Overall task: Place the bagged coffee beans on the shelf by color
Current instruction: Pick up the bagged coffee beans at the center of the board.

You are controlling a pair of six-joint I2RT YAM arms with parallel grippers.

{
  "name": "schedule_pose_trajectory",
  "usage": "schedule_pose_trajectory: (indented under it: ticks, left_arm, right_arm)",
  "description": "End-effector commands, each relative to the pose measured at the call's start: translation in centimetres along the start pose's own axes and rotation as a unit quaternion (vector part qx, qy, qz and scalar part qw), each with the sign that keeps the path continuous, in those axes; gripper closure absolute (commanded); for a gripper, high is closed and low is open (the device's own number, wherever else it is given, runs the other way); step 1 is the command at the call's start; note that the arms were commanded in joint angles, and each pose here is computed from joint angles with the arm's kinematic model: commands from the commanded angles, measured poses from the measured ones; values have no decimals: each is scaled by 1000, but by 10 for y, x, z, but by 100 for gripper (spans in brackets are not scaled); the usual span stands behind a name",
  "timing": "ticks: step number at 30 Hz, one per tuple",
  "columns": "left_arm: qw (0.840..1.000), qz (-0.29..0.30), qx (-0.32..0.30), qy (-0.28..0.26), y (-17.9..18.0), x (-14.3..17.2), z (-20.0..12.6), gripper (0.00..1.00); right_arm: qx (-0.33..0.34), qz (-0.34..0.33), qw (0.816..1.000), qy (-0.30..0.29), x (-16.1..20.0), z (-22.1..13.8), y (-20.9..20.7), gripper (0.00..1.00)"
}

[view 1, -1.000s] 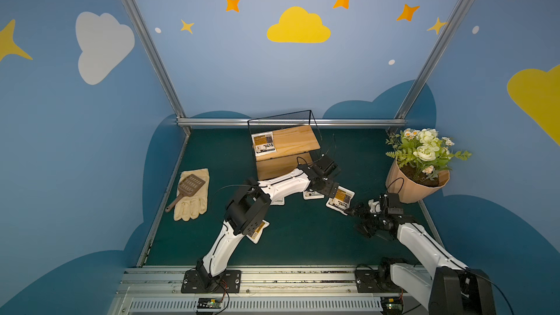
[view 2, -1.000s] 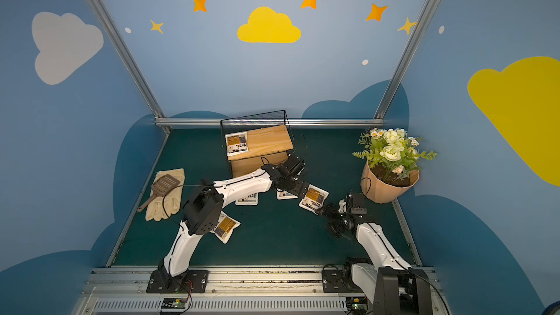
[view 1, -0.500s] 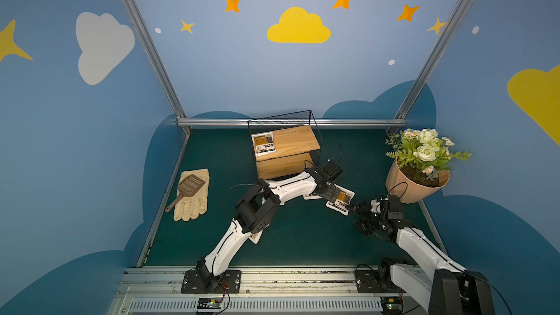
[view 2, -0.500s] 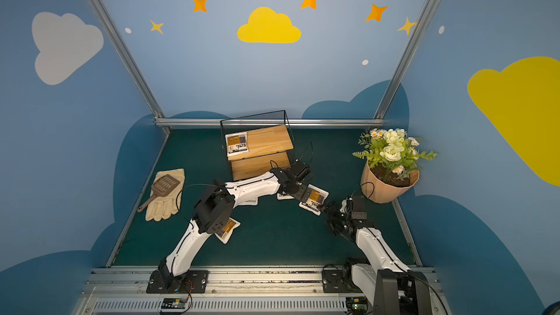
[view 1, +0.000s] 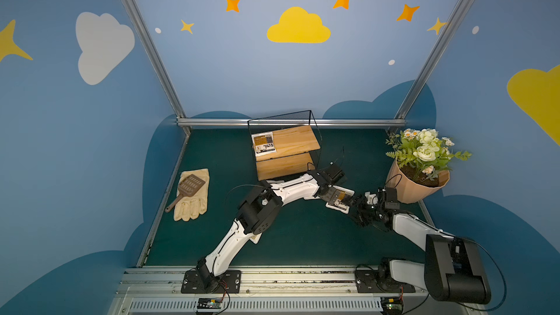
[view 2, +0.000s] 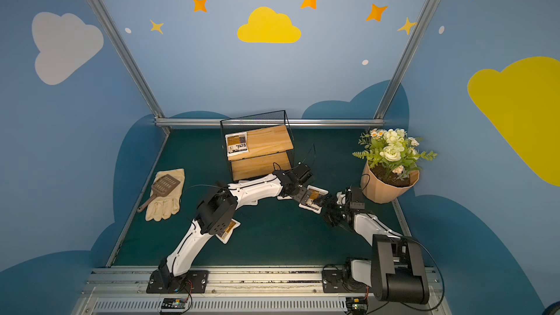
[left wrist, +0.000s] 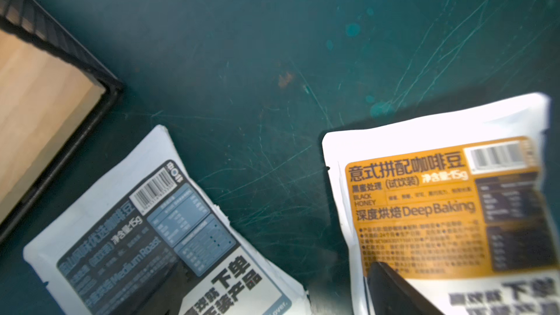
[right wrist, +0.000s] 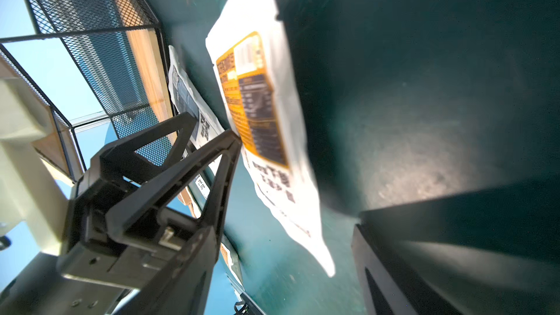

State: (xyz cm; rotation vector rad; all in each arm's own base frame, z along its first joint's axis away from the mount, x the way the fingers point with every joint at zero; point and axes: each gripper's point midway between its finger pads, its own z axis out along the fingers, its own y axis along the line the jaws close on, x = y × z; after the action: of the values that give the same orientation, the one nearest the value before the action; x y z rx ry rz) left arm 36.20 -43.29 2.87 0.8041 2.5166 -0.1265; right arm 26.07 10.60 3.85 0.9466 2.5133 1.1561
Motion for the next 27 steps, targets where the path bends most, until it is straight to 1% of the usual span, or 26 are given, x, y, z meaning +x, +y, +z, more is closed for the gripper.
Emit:
schedule_pose_trajectory:
  ticks: [1, 4, 7, 10, 15, 19, 23, 27]
  left_arm:
    - [998, 25, -31, 38, 5, 23, 15, 0]
    - [998, 21, -30, 44, 5, 28, 17, 0]
    - [998, 19, -29, 45, 5, 29, 17, 0]
    - [998, 19, -29, 44, 5, 29, 17, 0]
    - [999, 17, -25, 42, 5, 29, 13, 0]
    - [999, 15, -22, 37, 5, 25, 7, 0]
    - [1000, 8, -16, 22, 6, 12, -12, 0]
    - [1000, -17, 11, 6, 9, -6, -43, 0]
  right_arm:
    - [38, 8, 999, 1, 3, 6, -25, 25]
    - [37, 8, 999, 1, 1, 7, -25, 29]
    - [34, 9, 999, 2, -2, 9, -23, 37]
    - [28, 9, 1000, 4, -5, 11, -21, 49]
    - [19, 4, 1000, 7, -9, 12, -14, 72]
    - [13, 1, 1000, 8, -10, 10, -10, 86]
    - [6, -2, 1000, 6, -10, 4, -4, 95]
    - [-3, -10, 1000, 2, -9, -4, 7, 100]
